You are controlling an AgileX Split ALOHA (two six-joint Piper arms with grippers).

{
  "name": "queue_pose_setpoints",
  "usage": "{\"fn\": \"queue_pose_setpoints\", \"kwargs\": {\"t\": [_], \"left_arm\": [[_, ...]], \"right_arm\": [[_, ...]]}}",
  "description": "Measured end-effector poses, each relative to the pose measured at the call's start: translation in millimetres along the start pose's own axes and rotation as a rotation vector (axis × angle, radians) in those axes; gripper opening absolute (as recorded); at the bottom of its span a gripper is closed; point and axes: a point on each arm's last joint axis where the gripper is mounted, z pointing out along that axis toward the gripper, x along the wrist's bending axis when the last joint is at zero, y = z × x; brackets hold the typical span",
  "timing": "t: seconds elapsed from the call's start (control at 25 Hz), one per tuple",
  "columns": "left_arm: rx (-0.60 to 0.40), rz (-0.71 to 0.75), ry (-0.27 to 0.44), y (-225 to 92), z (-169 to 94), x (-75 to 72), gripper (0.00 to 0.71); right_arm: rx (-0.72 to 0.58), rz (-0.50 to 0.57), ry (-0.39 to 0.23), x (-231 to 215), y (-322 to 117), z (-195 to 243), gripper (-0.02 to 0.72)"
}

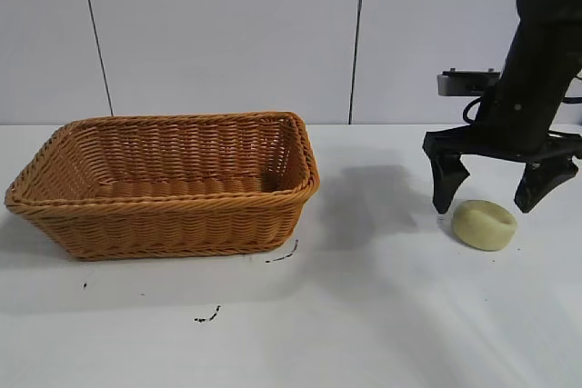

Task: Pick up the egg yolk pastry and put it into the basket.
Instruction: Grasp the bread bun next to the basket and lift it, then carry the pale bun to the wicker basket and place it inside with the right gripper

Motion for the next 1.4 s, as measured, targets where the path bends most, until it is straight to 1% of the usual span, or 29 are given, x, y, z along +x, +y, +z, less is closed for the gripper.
{"fn": "queue_pose_setpoints", "kwargs": {"t": [0.2, 0.28, 0.32, 0.36, 0.44, 0.52, 0.56, 0.6, 0.72, 0.84, 0.92, 1.12, 1.2, 1.4], "left_arm": [[0.000, 0.000, 0.000, 0, 0, 0.0, 0.693], [0.000, 0.000, 0.000, 0, 0, 0.0, 0.693], [0.000, 0.000, 0.000, 0, 0, 0.0, 0.693], [0.000, 0.000, 0.000, 0, 0, 0.0, 0.693], [0.000, 0.000, 0.000, 0, 0, 0.0, 0.693], [0.000, 0.000, 0.000, 0, 0, 0.0, 0.693], [0.000, 0.000, 0.000, 0, 0, 0.0, 0.693], [0.000, 0.000, 0.000, 0, 0, 0.0, 0.693], [0.000, 0.000, 0.000, 0, 0, 0.0, 0.693], [0.000, 0.000, 0.000, 0, 0, 0.0, 0.693], [0.000, 0.000, 0.000, 0, 0, 0.0, 0.693], [0.000, 0.000, 0.000, 0, 0, 0.0, 0.693], [0.000, 0.000, 0.000, 0, 0, 0.0, 0.693], [0.000, 0.000, 0.000, 0, 0, 0.0, 0.693]], "right_arm": [[0.000, 0.001, 0.000, 0, 0, 0, 0.696], [0.000, 0.001, 0.000, 0, 0, 0, 0.671], [0.001, 0.001, 0.000, 0, 0, 0, 0.635], [0.004, 0.001, 0.000, 0, 0, 0, 0.530], [0.009, 0.000, 0.000, 0, -1, 0, 0.385], [0.010, 0.000, 0.000, 0, -1, 0, 0.274], [0.011, 0.000, 0.000, 0, -1, 0, 0.237], [0.013, 0.000, 0.000, 0, -1, 0, 0.218], [0.019, -0.006, -0.004, 0, 0, -4, 0.192], [0.031, -0.016, -0.011, 0, 5, -18, 0.189], [0.022, -0.019, -0.011, 0, 14, -41, 0.186], [-0.050, -0.046, -0.017, 9, 35, -106, 0.183], [-0.067, -0.077, -0.026, 18, 41, -123, 0.183], [-0.137, -0.115, -0.007, 50, 52, -147, 0.182]]}}
